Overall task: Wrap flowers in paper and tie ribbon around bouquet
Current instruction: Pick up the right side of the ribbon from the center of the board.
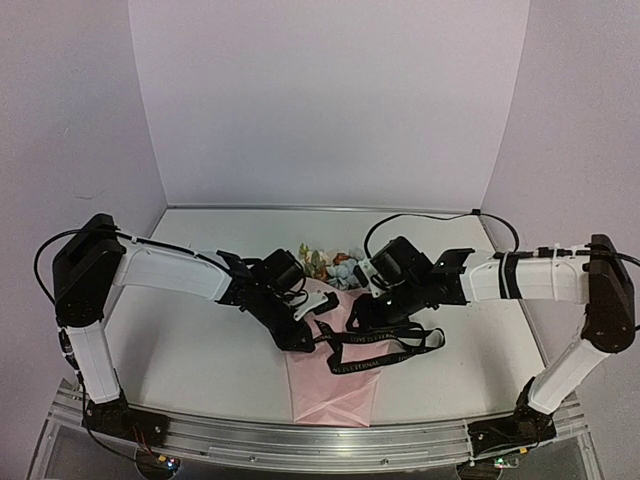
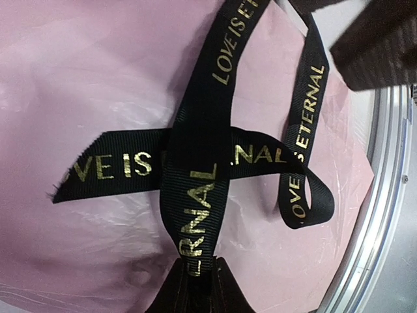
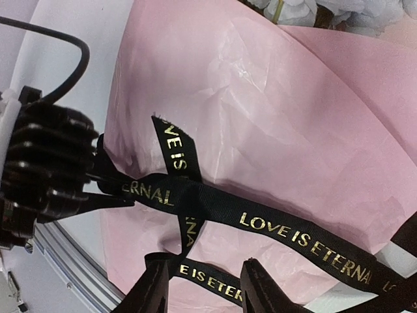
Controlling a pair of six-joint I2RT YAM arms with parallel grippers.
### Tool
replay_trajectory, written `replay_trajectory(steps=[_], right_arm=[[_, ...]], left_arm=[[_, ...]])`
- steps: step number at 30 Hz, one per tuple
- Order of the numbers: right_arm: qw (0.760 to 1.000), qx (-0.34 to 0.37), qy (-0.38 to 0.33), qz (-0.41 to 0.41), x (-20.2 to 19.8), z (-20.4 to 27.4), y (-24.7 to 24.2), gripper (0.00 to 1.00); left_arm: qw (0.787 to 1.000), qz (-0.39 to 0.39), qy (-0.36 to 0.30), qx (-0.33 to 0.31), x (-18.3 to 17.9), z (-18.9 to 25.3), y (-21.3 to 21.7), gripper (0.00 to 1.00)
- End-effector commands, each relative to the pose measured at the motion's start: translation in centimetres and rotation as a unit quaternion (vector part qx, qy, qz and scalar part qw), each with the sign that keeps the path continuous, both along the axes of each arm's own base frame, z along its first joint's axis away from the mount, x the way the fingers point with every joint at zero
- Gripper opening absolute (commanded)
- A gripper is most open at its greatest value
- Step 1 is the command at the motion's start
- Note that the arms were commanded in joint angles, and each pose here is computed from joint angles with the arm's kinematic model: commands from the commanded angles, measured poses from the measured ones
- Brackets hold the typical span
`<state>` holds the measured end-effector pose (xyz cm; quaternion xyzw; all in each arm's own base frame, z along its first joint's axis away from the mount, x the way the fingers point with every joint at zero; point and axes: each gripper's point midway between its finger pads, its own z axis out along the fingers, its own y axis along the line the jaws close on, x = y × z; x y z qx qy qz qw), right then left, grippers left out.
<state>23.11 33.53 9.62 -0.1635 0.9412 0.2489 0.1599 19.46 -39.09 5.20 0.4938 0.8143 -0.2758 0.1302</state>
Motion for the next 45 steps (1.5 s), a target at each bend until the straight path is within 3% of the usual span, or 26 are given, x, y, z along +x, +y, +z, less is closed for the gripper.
replay_trajectory(steps=[1,5,11,19,24,28,35,40,45], right_arm=[[0.999,-0.028,-0.018,-0.004,-0.2,0.2,-1.7,0.39],[0.999,-0.05,-0.007,0.002,-0.5,-0.3,-2.1,0.42],[0.998,-0.055,0.0,0.025,0.9,-0.6,0.4,0.47],[0.997,-0.066,-0.002,0.036,3.3,-0.6,3.4,0.52],[0.996,-0.084,0.006,0.04,3.8,-1.5,4.1,0.54],[0.992,-0.111,0.002,0.057,3.5,-2.0,4.7,0.57],[0.985,-0.155,0.003,0.075,2.7,-3.8,5.4,0.58],[0.982,-0.174,0.003,0.073,3.1,-5.3,5.5,0.53],[0.981,-0.177,0.002,0.074,3.5,-5.8,5.8,0.38]], left_arm=[[0.999,-0.011,-0.05,-0.014,0.1,3.6,-1.1,0.13],[0.998,-0.013,-0.055,-0.006,-0.5,3.6,-0.9,0.17],[0.998,0.001,-0.065,-0.017,-0.4,3.8,-0.5,0.39],[0.993,0.025,-0.091,-0.077,-0.7,6.7,0.2,0.56],[0.984,0.077,-0.12,-0.108,0.0,8.7,1.7,0.61],[0.965,0.152,-0.156,-0.144,1.7,11.2,3.8,0.66],[0.946,0.204,-0.159,-0.195,2.1,13.5,6.6,0.69],[0.943,0.211,-0.16,-0.2,2.0,13.9,7.2,0.69],[0.943,0.212,-0.159,-0.202,1.8,14.0,7.4,0.69]])
